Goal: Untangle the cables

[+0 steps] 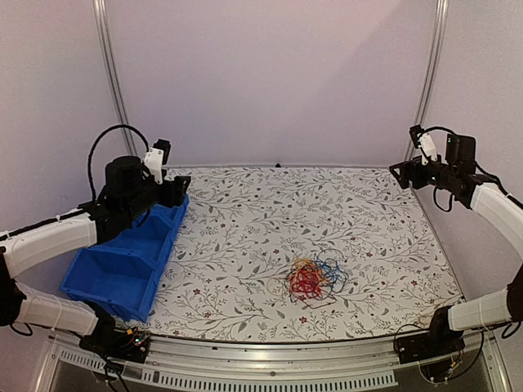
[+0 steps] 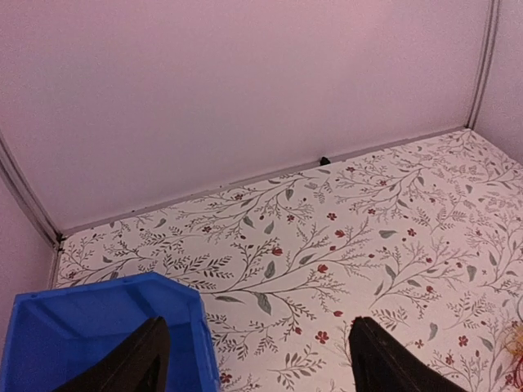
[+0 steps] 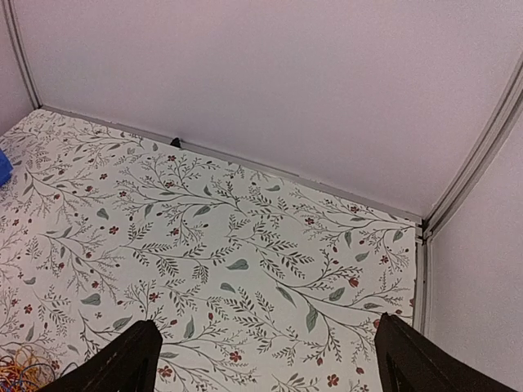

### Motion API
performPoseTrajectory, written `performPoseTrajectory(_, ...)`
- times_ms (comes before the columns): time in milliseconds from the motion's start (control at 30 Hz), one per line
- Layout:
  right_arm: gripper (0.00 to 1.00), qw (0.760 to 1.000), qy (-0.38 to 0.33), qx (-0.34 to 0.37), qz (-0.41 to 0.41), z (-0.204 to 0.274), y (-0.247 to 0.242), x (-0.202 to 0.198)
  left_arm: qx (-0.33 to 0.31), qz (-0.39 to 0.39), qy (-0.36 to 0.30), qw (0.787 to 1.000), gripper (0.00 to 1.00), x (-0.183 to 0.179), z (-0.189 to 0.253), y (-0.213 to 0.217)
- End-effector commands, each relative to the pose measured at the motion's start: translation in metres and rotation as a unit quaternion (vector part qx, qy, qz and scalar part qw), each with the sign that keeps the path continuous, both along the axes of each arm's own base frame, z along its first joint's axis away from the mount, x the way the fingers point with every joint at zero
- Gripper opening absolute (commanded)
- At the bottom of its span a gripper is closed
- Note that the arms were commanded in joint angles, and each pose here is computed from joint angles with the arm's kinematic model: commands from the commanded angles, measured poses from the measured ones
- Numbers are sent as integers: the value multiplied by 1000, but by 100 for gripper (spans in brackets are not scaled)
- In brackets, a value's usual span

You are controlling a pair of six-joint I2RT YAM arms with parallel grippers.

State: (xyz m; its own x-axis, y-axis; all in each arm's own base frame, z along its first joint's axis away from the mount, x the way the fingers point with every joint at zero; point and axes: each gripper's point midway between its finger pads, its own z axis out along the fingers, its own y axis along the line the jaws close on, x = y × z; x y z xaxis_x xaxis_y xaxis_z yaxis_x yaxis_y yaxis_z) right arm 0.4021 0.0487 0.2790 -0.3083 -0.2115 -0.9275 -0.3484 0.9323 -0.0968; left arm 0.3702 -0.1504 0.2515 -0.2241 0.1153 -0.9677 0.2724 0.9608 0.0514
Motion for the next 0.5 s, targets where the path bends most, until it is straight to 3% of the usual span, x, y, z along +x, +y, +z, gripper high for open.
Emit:
performPoseTrajectory(0, 97, 999, 24, -8, 38, -28, 5, -15, 21, -119, 9, 993, 76, -14, -15, -60)
performPoseTrajectory(200, 98, 983, 103, -55, 141, -89, 22, -48, 33, -253, 58, 965, 71, -54, -50, -155)
performPoseTrajectory(467, 72, 956, 173, -69, 227, -140, 38, -75, 6, -364, 126, 923, 71, -125, -87, -269)
